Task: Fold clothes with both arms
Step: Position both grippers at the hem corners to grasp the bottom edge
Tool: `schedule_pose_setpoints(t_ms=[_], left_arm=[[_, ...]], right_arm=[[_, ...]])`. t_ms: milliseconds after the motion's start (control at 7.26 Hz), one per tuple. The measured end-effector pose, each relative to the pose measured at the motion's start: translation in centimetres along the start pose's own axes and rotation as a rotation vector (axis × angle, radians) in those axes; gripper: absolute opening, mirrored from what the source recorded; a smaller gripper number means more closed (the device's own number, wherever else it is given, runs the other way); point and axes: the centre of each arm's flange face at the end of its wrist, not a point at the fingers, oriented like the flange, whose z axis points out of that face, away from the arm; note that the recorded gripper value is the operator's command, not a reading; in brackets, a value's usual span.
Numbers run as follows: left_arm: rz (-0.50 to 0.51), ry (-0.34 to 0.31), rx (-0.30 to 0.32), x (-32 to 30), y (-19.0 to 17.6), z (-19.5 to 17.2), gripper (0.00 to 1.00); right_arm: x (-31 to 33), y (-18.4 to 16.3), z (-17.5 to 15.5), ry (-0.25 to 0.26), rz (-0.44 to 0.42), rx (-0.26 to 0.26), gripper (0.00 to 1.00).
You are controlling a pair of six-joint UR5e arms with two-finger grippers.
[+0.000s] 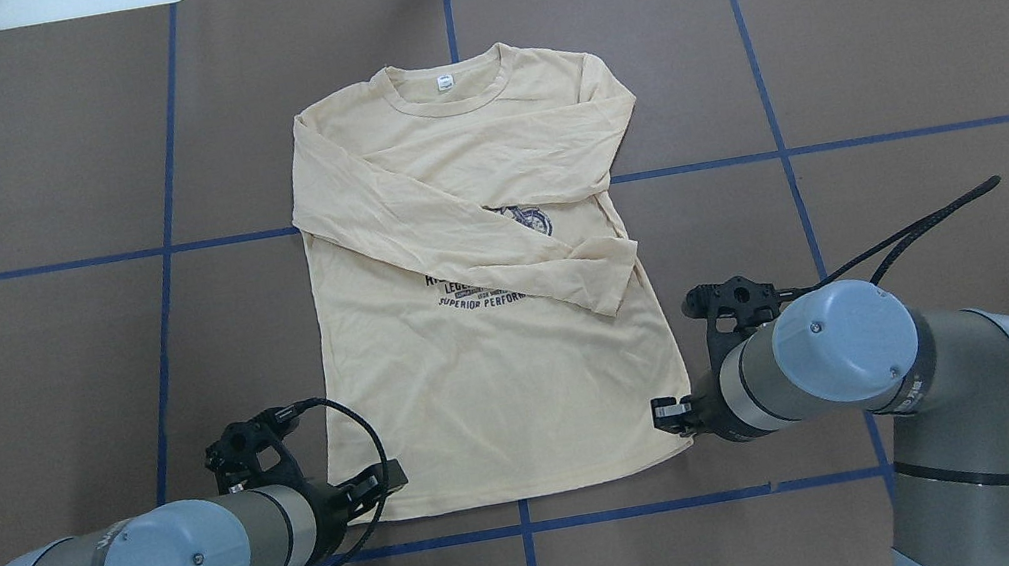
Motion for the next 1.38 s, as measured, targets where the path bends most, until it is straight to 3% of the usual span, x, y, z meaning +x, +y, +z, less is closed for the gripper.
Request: schedule_pose_setpoints(t_ms=[551,689,826,1240,1377], left_arm=[[0.03,-0.038,0.011,-0.46,-0.25,0.48,0.9],[0.033,-0.05,0.013,-0.59,-0.25,0.61,0.82],[0.034,-0.055,0.014,-0.64,-0.26,0.65,0.66],[0.04,-0.083,0.014,-0.88,0.07,0.89,0.48],[0.041,-0.089,0.015,-0.86,0.13,0.91,0.19]], right_arm=[[0.05,-0.19,-0.15,-0.002,0.002,0.001,0.0],[0.02,-0.15,-0.16,-0.002,0.002,0.0,0.0],[0.02,-0.14,-0.14,-0.002,0.002,-0.001,0.0],[0.05,-0.33,-0.26,-0.003,0.004,0.001,0.0],[0.06,-0.4,-0.32,-0.003,0.005,0.002,0.0]])
